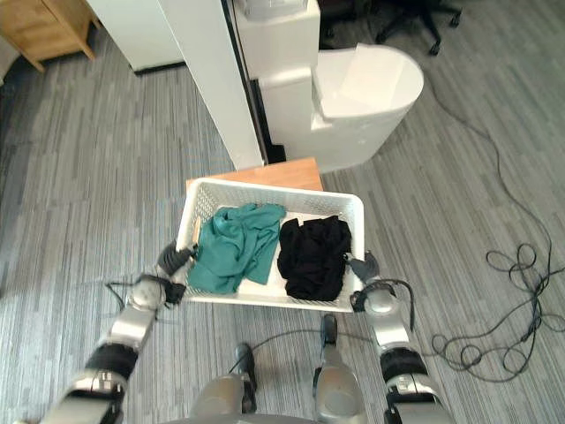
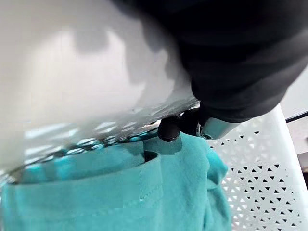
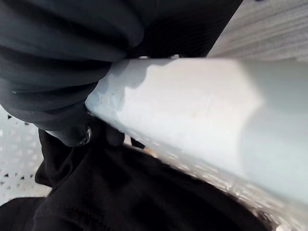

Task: Pick up the laundry basket with both hands and put the clothes into the washing machine.

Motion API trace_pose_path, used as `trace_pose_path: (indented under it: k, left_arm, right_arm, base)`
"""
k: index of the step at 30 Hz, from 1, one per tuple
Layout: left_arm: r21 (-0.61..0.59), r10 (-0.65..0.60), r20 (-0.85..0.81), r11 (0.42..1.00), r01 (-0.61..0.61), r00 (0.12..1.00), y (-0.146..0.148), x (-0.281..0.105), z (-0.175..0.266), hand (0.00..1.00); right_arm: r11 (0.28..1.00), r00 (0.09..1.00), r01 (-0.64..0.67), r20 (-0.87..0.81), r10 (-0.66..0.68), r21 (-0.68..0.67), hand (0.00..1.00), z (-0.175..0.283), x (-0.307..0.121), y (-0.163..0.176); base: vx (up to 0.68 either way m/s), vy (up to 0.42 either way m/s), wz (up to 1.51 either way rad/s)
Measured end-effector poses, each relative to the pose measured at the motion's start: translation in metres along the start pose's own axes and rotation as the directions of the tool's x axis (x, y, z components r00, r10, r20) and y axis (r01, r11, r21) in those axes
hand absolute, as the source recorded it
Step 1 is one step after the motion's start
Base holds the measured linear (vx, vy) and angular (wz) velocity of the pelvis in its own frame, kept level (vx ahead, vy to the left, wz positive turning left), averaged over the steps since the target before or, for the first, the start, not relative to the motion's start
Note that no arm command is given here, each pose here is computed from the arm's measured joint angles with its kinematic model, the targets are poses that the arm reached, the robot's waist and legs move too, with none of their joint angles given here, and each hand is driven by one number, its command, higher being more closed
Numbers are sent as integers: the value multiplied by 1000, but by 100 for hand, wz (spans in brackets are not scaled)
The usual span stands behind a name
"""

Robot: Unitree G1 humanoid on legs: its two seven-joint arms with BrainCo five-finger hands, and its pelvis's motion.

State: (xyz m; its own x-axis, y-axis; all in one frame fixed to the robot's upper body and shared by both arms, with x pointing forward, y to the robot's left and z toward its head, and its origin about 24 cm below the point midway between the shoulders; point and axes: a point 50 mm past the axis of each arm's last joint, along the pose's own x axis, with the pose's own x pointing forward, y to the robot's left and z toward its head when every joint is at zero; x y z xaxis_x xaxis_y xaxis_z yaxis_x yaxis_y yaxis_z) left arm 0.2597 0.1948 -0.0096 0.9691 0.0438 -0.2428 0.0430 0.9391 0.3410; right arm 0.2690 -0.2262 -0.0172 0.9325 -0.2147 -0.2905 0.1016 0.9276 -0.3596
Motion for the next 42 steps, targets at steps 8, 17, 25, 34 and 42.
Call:
trace_pose_path:
  k: [8, 17, 25, 34, 42]
  left_arm:
    - [-136, -112, 80, 983, 122, 990, -54, -27, 14, 100]
    - [-112, -74, 209, 989, 99, 975, -49, -24, 45, 100]
    - [-220, 25, 122, 975, 2, 992, -41, -37, 21, 100]
    - [-240, 2, 40, 971, 8, 999, -48, -41, 0, 100]
    - [-288, 108, -46, 950, -116, 993, -28, -76, -24, 100]
  right_arm:
    - [939, 973, 229, -78, -216, 256, 100, -44, -52, -40]
    - [869, 932, 344, -19, -362, 355, 100, -28, -99, -38]
    - [928, 958, 252, 68, -280, 275, 100, -9, -67, -32]
    - [940, 965, 247, 30, -261, 236, 100, -20, -81, -30]
    - [971, 986, 118, 90, -139, 207, 100, -8, -76, -6]
  base:
    - [6, 29, -39]
    - [-105, 58, -139]
    - [-105, -185, -109]
    - [-1, -126, -32]
    - [99, 108, -103]
